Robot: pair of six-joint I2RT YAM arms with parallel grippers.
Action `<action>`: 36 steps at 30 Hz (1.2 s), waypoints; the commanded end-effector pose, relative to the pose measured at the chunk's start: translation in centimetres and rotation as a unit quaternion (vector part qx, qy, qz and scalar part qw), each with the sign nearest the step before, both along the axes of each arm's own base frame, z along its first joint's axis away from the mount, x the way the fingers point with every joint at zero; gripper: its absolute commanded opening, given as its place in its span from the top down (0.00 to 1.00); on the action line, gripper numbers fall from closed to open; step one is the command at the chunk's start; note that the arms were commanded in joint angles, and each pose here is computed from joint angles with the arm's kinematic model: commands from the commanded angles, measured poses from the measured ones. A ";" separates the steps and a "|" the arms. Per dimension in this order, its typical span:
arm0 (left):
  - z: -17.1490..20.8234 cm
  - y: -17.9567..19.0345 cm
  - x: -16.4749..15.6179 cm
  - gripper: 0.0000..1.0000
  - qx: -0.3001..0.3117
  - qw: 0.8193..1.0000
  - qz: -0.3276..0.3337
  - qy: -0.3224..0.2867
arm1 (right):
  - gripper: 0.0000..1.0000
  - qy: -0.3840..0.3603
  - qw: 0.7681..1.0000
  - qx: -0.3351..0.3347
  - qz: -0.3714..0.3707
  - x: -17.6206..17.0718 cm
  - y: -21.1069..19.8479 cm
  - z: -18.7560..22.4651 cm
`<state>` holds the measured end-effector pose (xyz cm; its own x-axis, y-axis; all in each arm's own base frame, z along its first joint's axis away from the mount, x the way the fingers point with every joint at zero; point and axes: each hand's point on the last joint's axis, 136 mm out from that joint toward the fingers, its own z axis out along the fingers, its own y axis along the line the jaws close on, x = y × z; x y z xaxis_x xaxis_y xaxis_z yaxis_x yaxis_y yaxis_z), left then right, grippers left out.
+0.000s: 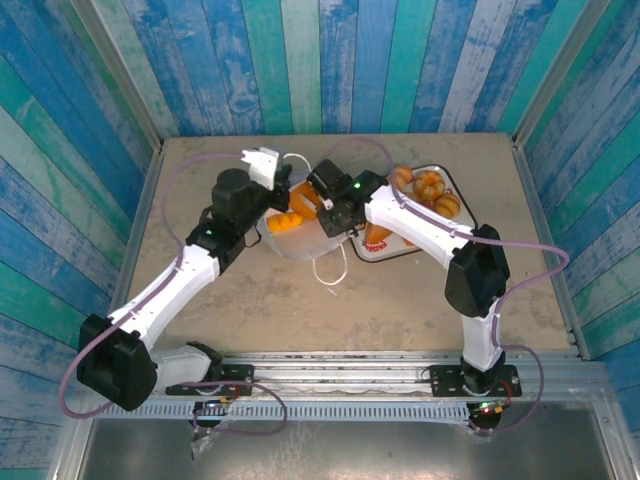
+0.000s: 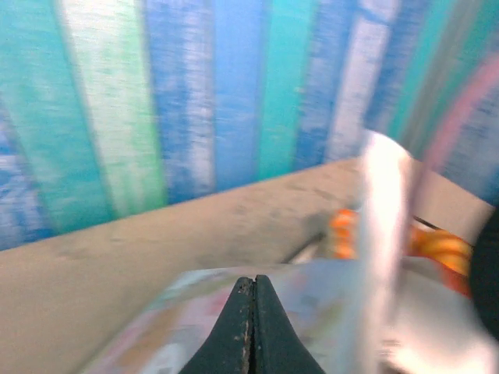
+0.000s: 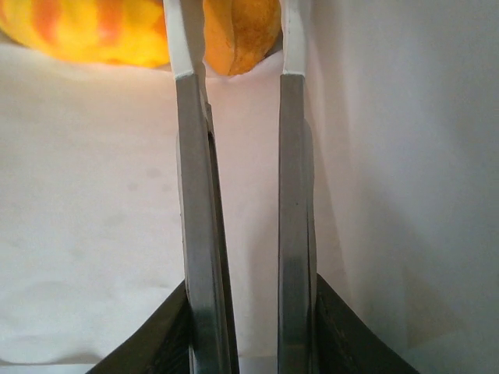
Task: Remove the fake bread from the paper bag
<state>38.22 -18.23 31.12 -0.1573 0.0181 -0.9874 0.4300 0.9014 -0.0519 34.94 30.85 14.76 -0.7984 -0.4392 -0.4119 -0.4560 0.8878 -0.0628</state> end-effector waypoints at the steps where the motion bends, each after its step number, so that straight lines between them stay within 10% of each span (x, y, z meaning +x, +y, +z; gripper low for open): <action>1: 2.2 2.3 0.3 0.97 -0.004 0.998 0.058 -0.032 | 0.99 0.013 0.999 -0.016 -0.029 -0.4 -1.7 0.6; 36: 1.4 2.4 2.7 1.00 -0.009 0.996 0.092 0.007 | 1.00 -0.121 0.983 0.137 0.017 -3.9 -1.2 13.2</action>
<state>39.83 -16.04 32.99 -0.1454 -0.0249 -0.9891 0.2917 0.9542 -0.0669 30.96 29.59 24.04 -0.6985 -0.3997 -0.5936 -0.5015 0.8651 0.0076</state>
